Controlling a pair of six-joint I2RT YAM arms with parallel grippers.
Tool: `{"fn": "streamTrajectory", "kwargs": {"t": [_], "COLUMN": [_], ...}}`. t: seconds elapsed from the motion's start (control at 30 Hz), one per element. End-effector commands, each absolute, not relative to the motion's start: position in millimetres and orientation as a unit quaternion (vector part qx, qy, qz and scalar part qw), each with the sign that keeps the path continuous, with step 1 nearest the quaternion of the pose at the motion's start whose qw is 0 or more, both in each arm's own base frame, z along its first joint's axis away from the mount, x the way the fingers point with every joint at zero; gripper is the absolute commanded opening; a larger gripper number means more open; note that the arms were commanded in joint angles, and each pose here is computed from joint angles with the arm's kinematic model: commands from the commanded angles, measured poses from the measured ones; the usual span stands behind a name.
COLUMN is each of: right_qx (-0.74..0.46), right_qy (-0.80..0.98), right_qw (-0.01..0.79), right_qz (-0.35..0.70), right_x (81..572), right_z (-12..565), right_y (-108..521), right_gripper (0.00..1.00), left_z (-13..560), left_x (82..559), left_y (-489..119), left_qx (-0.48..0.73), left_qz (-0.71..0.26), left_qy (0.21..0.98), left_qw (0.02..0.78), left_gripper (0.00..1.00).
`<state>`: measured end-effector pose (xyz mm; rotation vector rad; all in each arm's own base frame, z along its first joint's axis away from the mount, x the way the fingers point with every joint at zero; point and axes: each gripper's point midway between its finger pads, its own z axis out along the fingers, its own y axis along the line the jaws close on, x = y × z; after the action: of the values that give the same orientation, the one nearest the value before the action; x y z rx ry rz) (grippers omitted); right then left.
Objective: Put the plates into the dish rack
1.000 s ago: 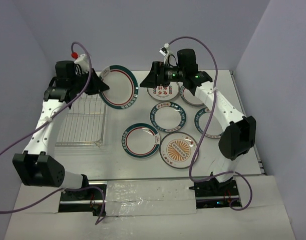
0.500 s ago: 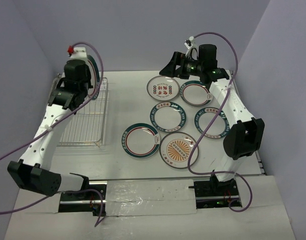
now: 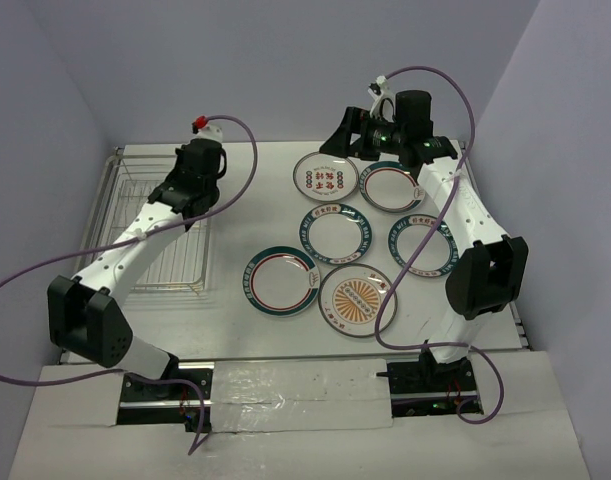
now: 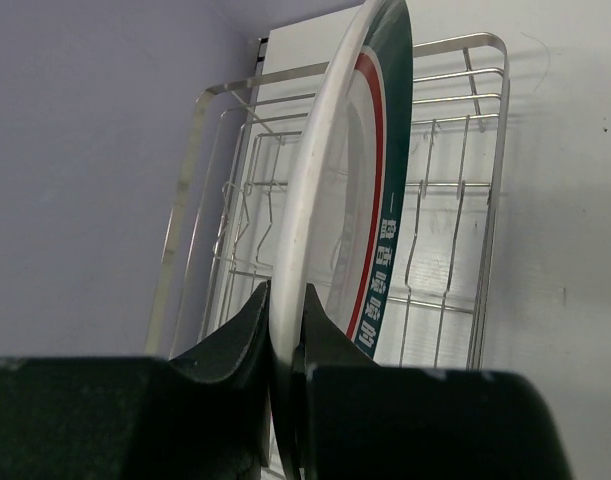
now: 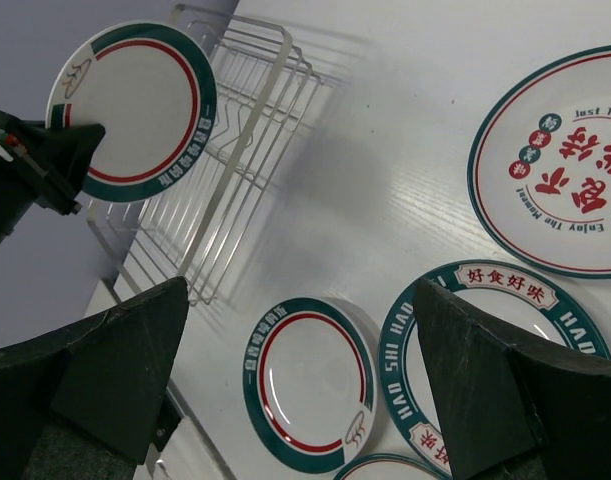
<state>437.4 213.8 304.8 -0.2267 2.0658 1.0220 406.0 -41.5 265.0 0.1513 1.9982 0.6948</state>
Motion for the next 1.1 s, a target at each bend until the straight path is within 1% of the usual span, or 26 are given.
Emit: {"fn": "streamTrajectory", "kwargs": {"t": [0.0,0.33,0.47,0.6,0.73,1.07], "right_qx": [-0.099,-0.095,-0.095,-0.095,-0.095,-0.093], "right_qy": [0.813,0.818,0.819,0.82,0.821,0.822], "right_qw": [0.414,0.408,0.405,0.403,0.401,0.401], "right_qz": [0.397,0.395,0.395,0.396,0.395,0.394], "right_x": [434,435,435,435,435,437], "right_z": [311,302,298,297,295,293], "right_y": [211,208,208,208,208,205], "right_gripper": [1.0,1.0,1.0,1.0,1.0,1.0], "left_z": [290,275,279,295,298,257], "left_x": [418,425,424,423,424,425], "left_y": [-42,-59,-60,-55,-64,-70], "left_qx": [0.03,0.035,0.024,0.002,0.0,0.022], "left_qz": [0.296,0.279,0.284,0.3,0.284,0.294], "left_qy": [0.797,0.812,0.809,0.798,0.805,0.828], "left_qw": [0.526,0.511,0.514,0.523,0.521,0.477], "left_gripper": [0.0,0.0,0.0,0.0,0.0,0.0]}}
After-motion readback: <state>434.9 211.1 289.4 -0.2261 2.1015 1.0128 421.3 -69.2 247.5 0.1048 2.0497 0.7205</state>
